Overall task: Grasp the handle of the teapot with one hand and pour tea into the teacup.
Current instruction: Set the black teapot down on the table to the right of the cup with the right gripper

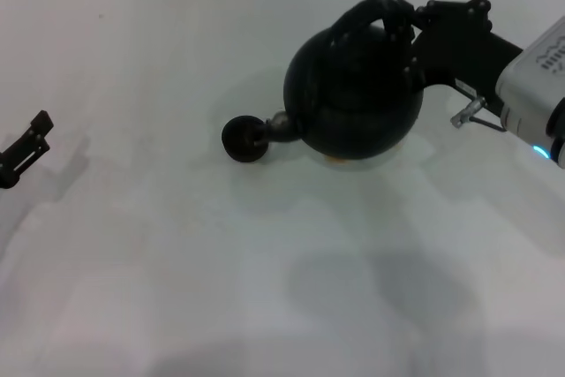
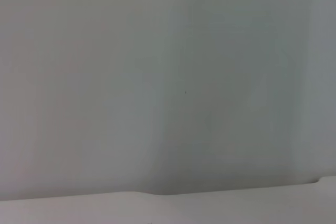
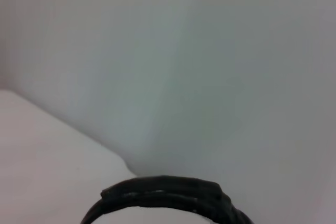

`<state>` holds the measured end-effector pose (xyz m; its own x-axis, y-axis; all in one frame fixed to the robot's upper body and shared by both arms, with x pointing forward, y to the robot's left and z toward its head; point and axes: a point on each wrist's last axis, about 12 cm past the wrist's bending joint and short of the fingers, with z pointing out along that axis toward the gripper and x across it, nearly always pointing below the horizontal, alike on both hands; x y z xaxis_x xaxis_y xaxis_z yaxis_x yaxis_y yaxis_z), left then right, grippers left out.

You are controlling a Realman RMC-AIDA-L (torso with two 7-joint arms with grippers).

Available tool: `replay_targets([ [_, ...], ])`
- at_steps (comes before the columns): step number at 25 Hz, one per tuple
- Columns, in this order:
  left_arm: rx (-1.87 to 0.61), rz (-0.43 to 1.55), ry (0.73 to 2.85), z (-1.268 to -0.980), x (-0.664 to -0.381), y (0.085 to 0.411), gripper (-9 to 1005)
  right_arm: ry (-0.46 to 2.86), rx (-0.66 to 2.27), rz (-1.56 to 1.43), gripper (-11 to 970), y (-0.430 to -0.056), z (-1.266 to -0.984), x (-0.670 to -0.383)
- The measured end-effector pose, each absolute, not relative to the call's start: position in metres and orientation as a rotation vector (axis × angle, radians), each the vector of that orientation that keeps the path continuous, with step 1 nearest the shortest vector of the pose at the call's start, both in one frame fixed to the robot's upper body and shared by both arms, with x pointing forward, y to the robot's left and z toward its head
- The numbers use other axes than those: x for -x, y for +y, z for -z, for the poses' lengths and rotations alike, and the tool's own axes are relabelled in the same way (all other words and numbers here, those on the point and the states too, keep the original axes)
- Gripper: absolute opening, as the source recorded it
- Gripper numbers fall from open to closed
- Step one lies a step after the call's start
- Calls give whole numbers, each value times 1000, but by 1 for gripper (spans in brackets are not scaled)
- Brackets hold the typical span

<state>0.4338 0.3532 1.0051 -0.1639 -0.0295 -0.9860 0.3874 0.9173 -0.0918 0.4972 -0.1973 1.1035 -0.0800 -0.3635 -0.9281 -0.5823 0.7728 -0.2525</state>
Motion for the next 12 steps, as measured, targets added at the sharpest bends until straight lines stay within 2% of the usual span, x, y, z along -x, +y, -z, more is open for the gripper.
replay_targets([
  [12, -274, 375, 1708, -1004, -435, 352, 862, 1690, 828, -161, 101, -202, -1093, -505],
])
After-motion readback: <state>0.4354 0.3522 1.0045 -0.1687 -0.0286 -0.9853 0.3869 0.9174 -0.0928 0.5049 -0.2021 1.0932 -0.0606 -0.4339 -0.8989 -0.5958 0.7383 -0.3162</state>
